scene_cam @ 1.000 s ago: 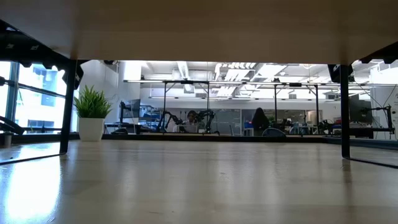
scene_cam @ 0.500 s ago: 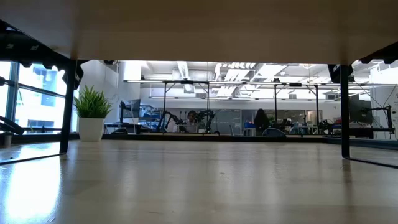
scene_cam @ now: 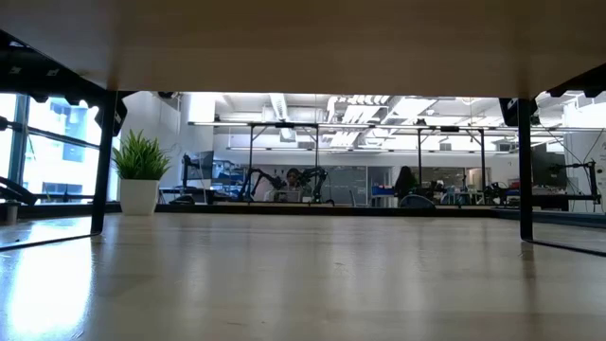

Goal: Pick & Place candle stick holders
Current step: Return to Home Position

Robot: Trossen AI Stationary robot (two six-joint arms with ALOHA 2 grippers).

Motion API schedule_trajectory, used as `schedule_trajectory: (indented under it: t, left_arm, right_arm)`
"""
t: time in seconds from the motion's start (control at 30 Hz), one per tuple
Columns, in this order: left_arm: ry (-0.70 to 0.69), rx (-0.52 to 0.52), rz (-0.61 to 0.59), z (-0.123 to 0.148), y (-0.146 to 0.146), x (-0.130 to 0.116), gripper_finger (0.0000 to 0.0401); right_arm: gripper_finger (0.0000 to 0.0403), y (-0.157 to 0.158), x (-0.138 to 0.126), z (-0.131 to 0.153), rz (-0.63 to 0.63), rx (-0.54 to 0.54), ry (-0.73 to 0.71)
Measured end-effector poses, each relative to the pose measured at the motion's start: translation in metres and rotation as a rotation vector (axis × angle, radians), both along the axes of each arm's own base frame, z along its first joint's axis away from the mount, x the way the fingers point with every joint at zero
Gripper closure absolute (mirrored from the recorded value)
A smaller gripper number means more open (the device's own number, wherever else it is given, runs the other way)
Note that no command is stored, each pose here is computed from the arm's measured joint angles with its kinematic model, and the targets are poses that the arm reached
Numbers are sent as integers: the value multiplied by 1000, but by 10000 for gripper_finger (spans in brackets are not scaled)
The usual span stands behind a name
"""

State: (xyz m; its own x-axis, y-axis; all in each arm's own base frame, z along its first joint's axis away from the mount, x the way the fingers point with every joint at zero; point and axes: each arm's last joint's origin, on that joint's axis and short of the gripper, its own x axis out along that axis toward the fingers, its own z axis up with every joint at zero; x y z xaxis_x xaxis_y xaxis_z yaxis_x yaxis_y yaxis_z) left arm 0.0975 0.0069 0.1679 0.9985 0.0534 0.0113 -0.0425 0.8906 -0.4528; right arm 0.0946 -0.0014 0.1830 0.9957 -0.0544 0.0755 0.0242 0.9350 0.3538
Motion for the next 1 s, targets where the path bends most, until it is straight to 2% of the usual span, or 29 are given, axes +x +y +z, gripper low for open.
schedule_trajectory:
  t: [1.0]
  left_arm:
    - [0,0,0,0,0,0,400]
  right_arm:
    - [397,0,0,0,0,0,0]
